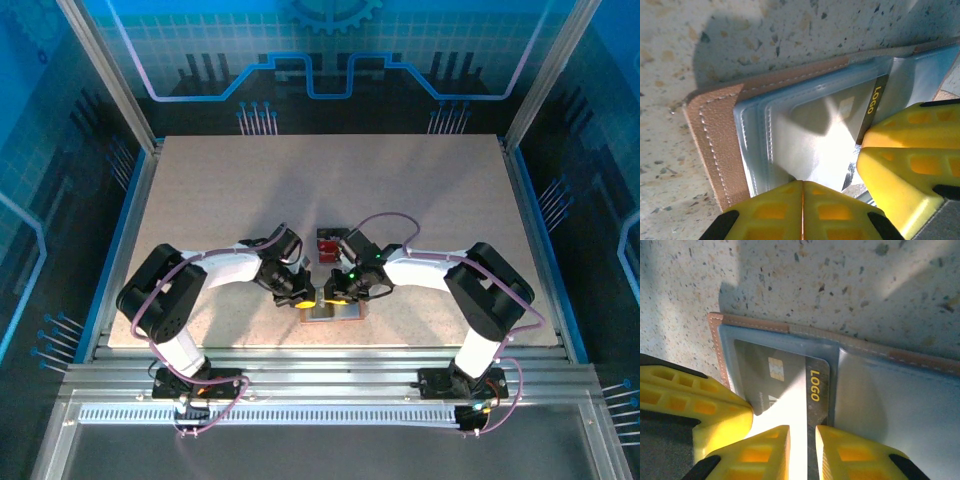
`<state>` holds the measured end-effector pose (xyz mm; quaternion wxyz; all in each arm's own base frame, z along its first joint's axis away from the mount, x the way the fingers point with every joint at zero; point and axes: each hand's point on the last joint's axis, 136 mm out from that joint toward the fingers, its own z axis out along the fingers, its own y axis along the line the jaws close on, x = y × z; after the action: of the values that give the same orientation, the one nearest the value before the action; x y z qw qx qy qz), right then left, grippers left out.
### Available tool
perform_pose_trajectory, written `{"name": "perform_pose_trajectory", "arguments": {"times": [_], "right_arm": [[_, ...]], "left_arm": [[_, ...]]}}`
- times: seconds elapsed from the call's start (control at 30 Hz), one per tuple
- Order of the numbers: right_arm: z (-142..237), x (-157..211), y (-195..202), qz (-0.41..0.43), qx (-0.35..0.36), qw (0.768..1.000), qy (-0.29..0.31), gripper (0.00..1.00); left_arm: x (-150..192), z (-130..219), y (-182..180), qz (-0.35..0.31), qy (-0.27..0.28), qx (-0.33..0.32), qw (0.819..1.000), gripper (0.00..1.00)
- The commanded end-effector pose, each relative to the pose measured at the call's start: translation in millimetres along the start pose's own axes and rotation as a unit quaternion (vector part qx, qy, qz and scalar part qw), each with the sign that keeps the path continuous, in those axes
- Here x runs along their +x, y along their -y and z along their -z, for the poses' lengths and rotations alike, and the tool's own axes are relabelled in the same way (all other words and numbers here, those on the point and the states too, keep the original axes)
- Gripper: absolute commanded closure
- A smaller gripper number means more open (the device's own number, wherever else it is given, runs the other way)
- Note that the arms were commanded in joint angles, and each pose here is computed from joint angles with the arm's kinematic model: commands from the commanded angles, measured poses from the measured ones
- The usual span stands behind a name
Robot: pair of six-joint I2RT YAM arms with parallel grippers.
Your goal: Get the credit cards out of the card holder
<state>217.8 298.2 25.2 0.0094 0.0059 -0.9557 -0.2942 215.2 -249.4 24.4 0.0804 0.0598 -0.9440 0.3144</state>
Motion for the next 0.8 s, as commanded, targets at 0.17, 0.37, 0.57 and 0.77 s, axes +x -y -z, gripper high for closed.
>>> {"name": "perform_pose_trajectory", "arguments": {"times": [0.17, 0.37, 0.57, 0.77], "right_arm": [[13, -7, 3, 0.005, 0.024, 1.0, 0.017, 0.79], [20, -8, -6, 0.009, 0.009, 1.0, 0.027, 0.78], [22, -6, -3, 0.007, 0.008, 1.0, 0.027, 0.78], [17, -3, 1, 0.002, 0.002, 1.0, 0.017, 0.78]], "left_arm": [[8, 0, -14, 0.011, -0.009, -0.021, 1.0, 0.92], [6, 3, -10, 0.006, -0.005, -0.016, 1.0, 0.92], [4, 7, -2, 0.002, -0.002, -0.01, 1.0, 0.92], [5, 7, -2, 0.001, -0.007, -0.014, 1.0, 0.92]]}}
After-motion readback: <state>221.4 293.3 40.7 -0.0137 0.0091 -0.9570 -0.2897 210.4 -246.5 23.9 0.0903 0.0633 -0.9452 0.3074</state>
